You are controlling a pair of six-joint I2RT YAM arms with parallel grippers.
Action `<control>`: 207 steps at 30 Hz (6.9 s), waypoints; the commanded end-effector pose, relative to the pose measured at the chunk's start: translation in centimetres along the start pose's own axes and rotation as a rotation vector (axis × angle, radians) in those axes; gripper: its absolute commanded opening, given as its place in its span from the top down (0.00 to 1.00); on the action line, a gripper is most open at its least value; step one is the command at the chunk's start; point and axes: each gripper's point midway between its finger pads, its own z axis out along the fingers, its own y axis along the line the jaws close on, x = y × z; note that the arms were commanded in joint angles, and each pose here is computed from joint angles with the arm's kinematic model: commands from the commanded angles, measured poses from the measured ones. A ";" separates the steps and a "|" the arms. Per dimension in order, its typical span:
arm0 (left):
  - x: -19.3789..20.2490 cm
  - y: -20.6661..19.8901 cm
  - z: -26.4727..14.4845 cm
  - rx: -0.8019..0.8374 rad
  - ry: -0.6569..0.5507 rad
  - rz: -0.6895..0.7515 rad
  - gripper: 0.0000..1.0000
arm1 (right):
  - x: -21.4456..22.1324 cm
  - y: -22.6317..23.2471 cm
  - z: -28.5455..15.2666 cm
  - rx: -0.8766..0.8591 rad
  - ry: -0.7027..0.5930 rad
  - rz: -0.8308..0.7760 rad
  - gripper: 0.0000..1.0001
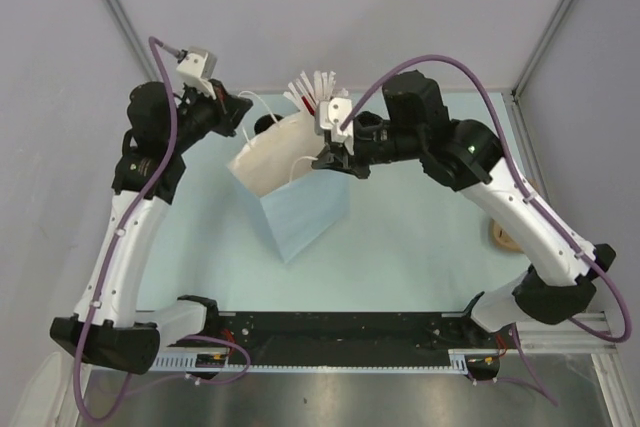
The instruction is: Pack the takeout coffee
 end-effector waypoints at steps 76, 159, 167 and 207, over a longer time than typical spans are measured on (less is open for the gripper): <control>7.7 -7.7 -3.1 0.336 0.196 0.250 1.00 | 10.7 7.9 0.7 -0.085 0.158 -0.013 1.00; -2.3 -3.6 -11.4 0.042 -0.033 0.338 0.01 | 19.0 -11.7 -13.0 0.623 0.038 0.560 0.00; 1.5 -5.6 -12.2 0.158 -0.072 0.375 0.01 | 18.8 -12.1 -14.2 0.682 0.035 0.547 0.00; 12.9 -4.9 -10.7 0.319 0.104 0.347 0.01 | 23.4 -10.8 -18.1 0.734 0.326 0.473 0.00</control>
